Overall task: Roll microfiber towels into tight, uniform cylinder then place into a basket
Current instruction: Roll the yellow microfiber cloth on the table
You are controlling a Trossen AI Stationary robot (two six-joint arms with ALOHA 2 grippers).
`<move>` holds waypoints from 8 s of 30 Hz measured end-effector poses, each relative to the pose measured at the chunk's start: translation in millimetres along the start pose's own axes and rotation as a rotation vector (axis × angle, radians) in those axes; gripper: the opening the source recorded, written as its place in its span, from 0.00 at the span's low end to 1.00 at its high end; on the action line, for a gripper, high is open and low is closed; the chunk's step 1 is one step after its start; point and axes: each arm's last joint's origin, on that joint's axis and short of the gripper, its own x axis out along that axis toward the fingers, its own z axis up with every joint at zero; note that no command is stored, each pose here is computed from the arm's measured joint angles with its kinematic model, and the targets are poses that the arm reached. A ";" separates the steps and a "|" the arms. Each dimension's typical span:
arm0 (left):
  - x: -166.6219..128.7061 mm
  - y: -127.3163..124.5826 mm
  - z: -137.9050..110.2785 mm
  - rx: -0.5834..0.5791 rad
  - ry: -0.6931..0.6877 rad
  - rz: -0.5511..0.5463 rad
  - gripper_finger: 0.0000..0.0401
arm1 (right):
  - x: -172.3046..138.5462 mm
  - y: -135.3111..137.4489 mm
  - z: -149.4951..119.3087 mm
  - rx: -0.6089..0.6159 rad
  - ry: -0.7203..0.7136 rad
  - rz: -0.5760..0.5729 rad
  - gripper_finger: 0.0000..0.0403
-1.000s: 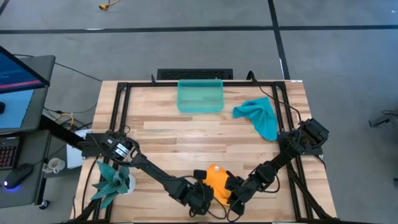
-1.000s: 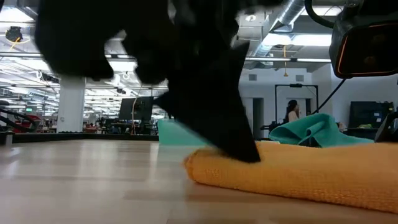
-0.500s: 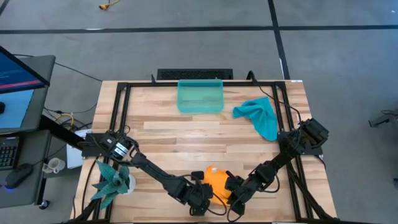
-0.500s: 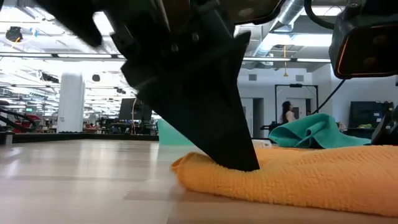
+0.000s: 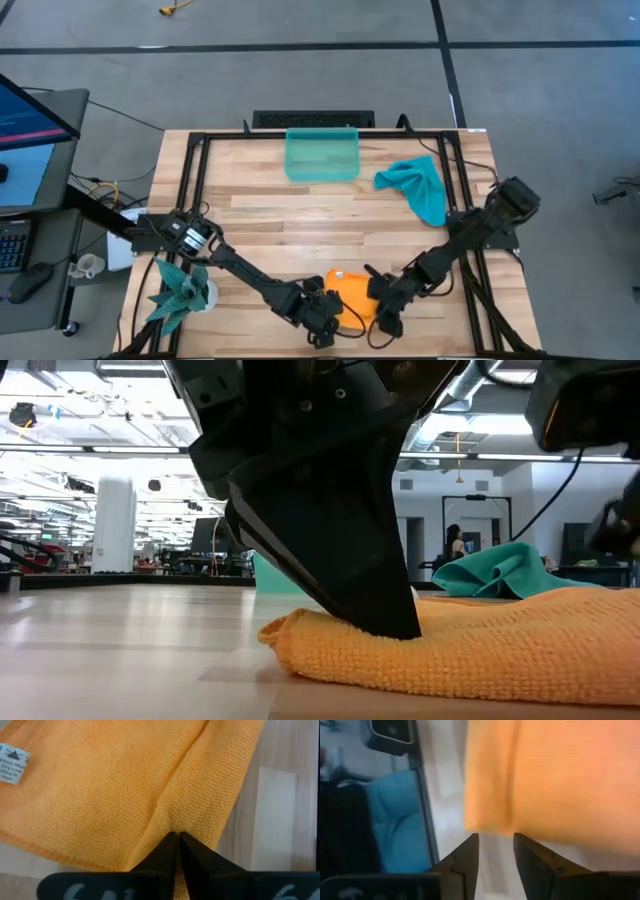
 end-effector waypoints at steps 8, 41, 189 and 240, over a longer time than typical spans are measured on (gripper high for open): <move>2.6 1.3 5.0 -0.069 -0.038 -0.011 0.05 | -46.8 16.9 -17.2 -0.254 -0.206 -0.194 0.33; 12.5 29.2 33.8 -0.146 -0.100 -0.010 0.05 | -84.8 79.6 -51.1 -1.041 -0.680 -0.417 0.36; 18.4 17.5 28.1 0.426 -0.028 0.306 0.02 | 10.1 8.3 -33.9 -0.110 -0.207 -0.370 0.04; 13.7 41.1 68.7 -0.118 0.205 0.043 0.04 | 17.5 3.9 -41.7 0.149 -0.190 -0.148 0.22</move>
